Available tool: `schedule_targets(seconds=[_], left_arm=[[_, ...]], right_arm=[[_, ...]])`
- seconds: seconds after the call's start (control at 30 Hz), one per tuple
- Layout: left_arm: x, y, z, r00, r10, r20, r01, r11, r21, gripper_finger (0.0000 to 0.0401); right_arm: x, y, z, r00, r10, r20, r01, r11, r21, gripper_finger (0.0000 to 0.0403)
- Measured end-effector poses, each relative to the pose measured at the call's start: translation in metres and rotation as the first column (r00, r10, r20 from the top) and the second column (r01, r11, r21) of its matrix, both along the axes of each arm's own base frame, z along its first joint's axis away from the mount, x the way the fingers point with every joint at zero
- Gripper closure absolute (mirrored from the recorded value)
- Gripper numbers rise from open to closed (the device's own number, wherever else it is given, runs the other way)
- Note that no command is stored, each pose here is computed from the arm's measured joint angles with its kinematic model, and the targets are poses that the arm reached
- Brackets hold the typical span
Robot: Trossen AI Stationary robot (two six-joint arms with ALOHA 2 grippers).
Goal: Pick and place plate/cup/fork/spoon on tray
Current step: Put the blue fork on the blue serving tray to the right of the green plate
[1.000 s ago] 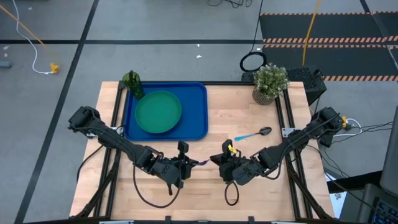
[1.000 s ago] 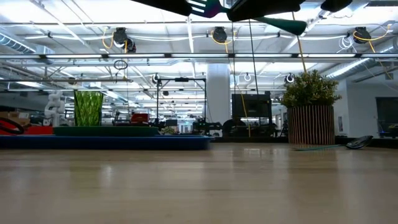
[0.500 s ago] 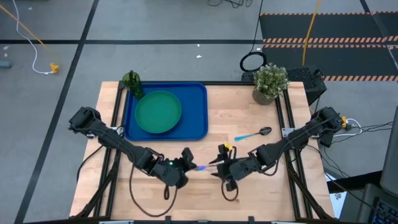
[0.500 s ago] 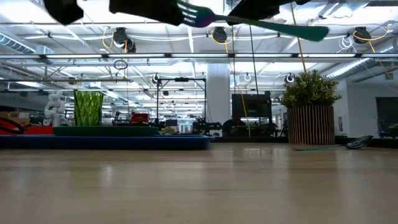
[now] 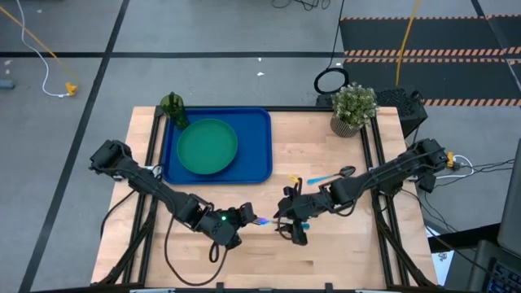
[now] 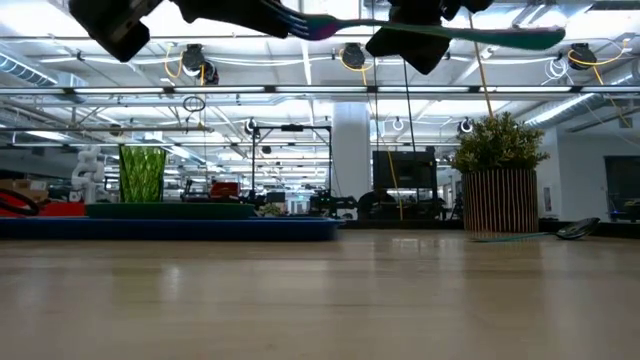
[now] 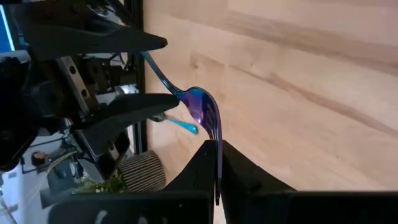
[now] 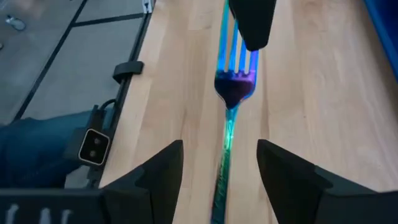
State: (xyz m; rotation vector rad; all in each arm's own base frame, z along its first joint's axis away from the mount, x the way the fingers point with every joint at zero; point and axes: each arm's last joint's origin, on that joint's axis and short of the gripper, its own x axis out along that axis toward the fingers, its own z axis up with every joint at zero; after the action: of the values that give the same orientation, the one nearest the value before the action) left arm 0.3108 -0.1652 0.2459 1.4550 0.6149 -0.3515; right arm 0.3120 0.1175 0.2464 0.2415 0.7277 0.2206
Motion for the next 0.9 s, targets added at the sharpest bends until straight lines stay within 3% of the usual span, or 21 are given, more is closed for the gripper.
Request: schedule_targets(seconds=[0.23, 0.67, 0.8, 0.9], left_arm=[[0.005, 0.01, 0.0, 1.0, 0.022, -0.007, -0.022, 1.0, 0.016, 0.0395], [0.007, 0.017, -0.002, 0.999, 0.004, -0.037, -0.002, 0.998, 0.064, 0.0395], [0.008, 0.016, 0.0, 1.0, 0.03, -0.009, -0.03, 0.999, 0.02, 0.0368], [0.011, 0.016, 0.004, 0.99, 0.126, 0.071, -0.122, 0.991, -0.061, 0.0333]], right_arm=[[-0.001, -0.003, -0.002, 0.998, -0.062, -0.007, 0.061, 0.997, -0.049, 0.0255], [-0.002, -0.004, -0.004, 0.997, -0.067, -0.025, 0.065, 0.995, -0.077, 0.0393], [-0.002, -0.004, -0.004, 0.997, -0.068, -0.024, 0.066, 0.995, -0.078, 0.0392], [-0.002, -0.004, -0.004, 0.997, -0.068, -0.023, 0.066, 0.995, -0.078, 0.0396]])
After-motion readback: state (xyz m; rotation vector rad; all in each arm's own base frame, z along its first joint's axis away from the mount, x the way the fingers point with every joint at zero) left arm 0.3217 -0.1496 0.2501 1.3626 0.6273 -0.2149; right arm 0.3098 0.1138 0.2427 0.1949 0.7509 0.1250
